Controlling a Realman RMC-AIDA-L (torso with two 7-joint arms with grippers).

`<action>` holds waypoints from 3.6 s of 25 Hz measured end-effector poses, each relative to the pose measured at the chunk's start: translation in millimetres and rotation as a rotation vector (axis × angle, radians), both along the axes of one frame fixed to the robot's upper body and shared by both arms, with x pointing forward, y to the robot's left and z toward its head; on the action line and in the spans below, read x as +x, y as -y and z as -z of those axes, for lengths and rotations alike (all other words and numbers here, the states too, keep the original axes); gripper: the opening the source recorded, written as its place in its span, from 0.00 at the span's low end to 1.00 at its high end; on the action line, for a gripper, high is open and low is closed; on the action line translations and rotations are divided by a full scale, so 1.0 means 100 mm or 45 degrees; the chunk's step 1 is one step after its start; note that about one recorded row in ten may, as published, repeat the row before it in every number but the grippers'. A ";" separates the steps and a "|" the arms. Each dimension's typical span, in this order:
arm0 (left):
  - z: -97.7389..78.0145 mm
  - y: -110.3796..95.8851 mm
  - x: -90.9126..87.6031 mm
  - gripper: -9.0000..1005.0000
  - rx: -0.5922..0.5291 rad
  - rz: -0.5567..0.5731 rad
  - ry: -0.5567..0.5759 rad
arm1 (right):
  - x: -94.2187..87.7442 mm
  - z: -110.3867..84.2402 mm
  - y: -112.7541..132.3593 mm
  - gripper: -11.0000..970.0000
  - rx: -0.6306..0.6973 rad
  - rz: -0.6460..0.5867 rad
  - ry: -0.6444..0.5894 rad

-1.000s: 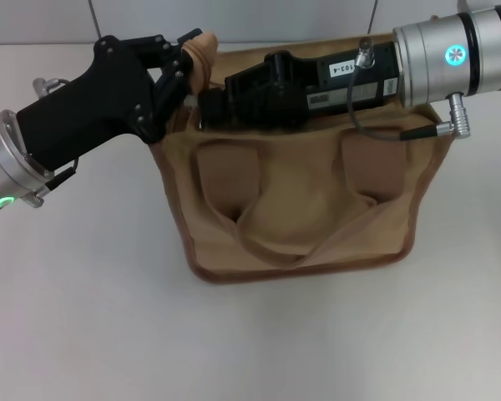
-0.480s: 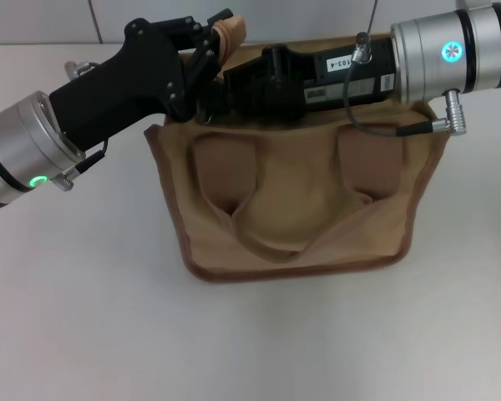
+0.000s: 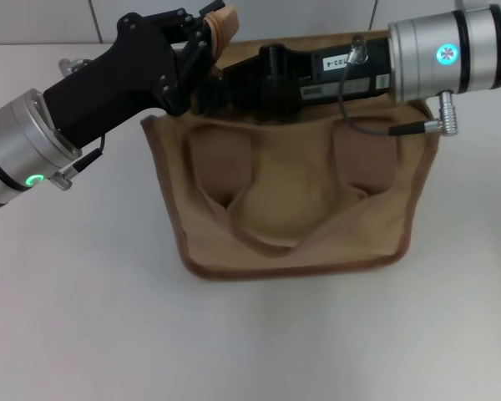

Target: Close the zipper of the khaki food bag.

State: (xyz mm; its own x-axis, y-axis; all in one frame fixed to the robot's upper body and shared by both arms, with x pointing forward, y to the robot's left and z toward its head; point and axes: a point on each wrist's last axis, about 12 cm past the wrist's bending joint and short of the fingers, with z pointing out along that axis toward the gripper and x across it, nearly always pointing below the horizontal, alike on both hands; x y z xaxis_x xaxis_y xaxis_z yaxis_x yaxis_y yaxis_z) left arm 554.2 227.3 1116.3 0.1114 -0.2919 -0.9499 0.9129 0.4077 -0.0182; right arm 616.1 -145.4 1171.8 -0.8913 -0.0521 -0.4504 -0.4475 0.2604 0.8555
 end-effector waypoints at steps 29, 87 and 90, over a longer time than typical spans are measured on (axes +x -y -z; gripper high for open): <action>-0.01 -0.27 -0.03 0.04 -0.087 -0.147 -0.018 | -0.17 0.03 0.85 0.02 -0.160 0.258 -0.007; 0.26 -0.78 -0.32 0.19 -0.028 -0.323 -0.269 | -1.41 1.19 1.03 0.79 0.049 -0.208 1.302; 0.24 -0.94 -0.40 0.28 0.002 -0.321 -0.291 | -1.41 1.20 0.99 0.79 0.066 -0.199 1.288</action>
